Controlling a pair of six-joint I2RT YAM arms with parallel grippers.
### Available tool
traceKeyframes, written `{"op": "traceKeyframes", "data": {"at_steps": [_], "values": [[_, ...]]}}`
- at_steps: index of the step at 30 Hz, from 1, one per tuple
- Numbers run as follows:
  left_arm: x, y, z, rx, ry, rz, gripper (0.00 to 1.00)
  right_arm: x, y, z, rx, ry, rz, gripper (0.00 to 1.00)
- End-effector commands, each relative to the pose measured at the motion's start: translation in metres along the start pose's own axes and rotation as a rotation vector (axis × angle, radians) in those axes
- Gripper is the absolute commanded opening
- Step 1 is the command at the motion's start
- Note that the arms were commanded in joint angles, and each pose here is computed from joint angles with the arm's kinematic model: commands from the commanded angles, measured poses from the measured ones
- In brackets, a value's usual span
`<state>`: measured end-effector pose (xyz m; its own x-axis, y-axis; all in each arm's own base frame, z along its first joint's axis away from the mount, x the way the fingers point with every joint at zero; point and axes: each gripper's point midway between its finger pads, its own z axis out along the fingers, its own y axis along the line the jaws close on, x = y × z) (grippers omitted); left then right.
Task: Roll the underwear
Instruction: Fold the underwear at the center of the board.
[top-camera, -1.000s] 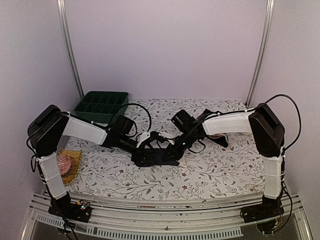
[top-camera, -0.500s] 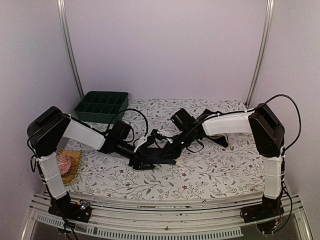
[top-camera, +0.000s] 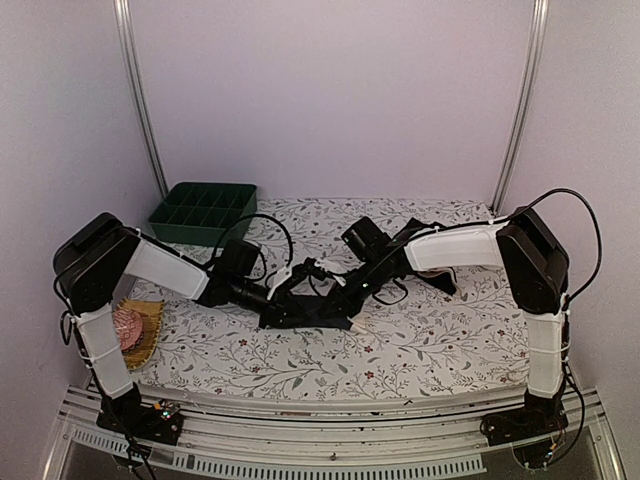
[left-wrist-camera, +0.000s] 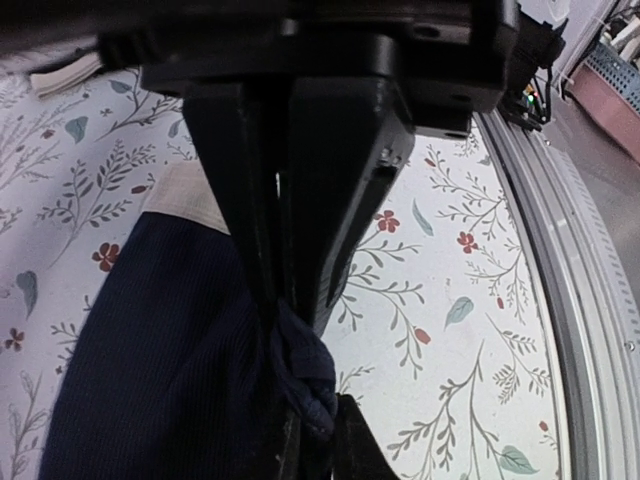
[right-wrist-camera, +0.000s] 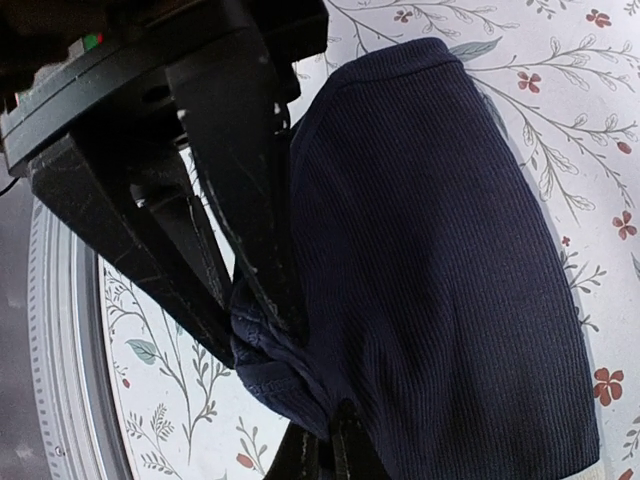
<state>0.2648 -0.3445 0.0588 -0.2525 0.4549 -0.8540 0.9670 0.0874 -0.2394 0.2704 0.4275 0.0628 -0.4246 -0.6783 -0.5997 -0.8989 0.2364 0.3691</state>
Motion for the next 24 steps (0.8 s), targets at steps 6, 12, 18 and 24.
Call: {"op": "traceKeyframes", "data": {"at_steps": [6,12,18,24], "values": [[-0.002,0.024,-0.003,-0.107,0.01,-0.042,0.0,0.0,-0.004,0.001,0.007,0.002,-0.004,0.19],[0.005,0.031,-0.013,-0.166,0.018,-0.113,0.0,0.001,0.003,-0.024,0.076,-0.027,-0.012,0.48],[0.018,0.036,-0.018,-0.179,0.024,-0.199,0.0,0.019,0.007,-0.03,0.21,0.008,-0.025,0.57],[0.019,0.048,-0.025,-0.187,0.006,-0.257,0.0,0.035,-0.003,-0.02,0.274,0.049,-0.024,0.58]]}}
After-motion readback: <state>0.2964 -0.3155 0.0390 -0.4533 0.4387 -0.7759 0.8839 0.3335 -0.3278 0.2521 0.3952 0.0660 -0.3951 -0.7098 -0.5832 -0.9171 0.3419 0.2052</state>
